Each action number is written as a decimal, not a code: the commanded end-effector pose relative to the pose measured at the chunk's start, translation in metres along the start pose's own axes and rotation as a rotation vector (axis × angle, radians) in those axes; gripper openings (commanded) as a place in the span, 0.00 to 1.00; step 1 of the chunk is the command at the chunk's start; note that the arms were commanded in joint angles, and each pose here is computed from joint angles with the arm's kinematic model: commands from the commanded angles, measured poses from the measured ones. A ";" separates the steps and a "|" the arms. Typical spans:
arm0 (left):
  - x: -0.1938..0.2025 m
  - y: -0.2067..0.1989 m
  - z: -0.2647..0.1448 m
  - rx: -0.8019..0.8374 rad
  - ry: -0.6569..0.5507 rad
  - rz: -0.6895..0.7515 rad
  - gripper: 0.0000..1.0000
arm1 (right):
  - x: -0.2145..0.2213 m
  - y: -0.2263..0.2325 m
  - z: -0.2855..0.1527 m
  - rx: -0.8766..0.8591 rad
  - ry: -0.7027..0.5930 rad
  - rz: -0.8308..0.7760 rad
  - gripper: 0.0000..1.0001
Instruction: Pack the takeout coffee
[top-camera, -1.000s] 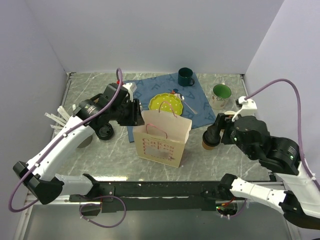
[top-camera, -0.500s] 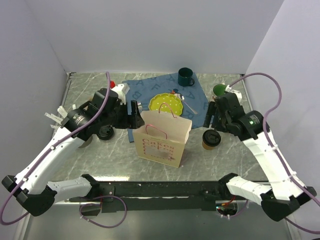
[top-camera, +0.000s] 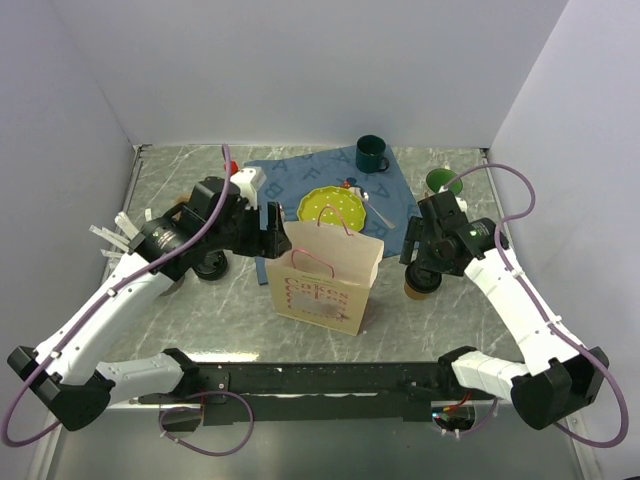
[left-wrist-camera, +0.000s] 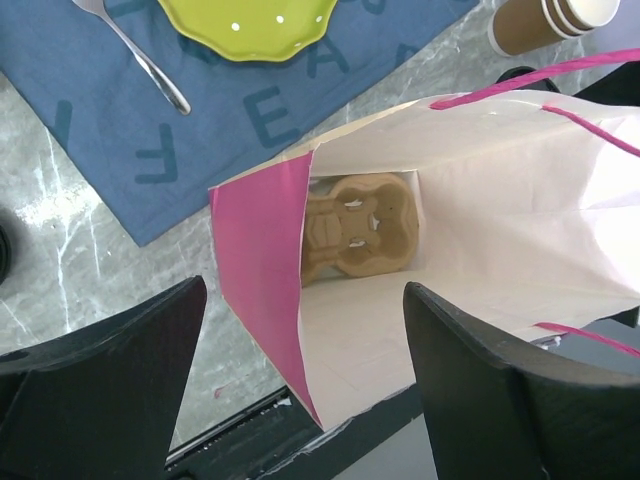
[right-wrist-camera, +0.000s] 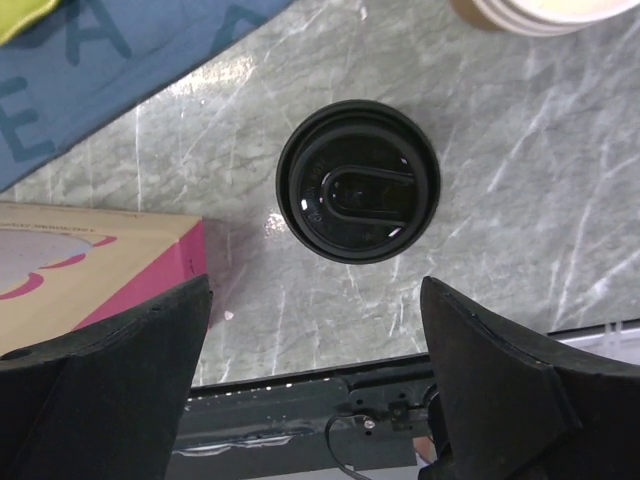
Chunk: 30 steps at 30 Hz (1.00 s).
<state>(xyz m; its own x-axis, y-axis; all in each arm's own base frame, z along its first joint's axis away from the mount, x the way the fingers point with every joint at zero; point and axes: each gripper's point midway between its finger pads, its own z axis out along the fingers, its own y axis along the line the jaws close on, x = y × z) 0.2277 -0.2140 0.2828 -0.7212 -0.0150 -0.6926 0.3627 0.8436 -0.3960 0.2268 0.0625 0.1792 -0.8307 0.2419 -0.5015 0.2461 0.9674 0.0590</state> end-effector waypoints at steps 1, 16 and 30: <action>-0.007 0.002 0.001 0.000 -0.044 0.036 0.86 | -0.004 0.006 0.008 -0.040 -0.016 -0.013 0.92; -0.013 0.006 -0.006 -0.026 -0.086 0.025 0.86 | 0.005 0.012 0.014 -0.067 0.025 -0.009 0.92; -0.020 0.019 -0.018 -0.099 -0.127 0.046 0.89 | -0.005 -0.006 0.024 0.067 0.010 -0.035 0.93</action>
<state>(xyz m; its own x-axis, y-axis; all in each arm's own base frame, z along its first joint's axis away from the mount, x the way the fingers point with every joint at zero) 0.2347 -0.1929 0.2839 -0.6667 -0.0334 -0.7446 0.3202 0.8893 -0.3266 0.2311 0.0680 0.1507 -0.8700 0.2174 -0.4426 0.2203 0.9744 0.0456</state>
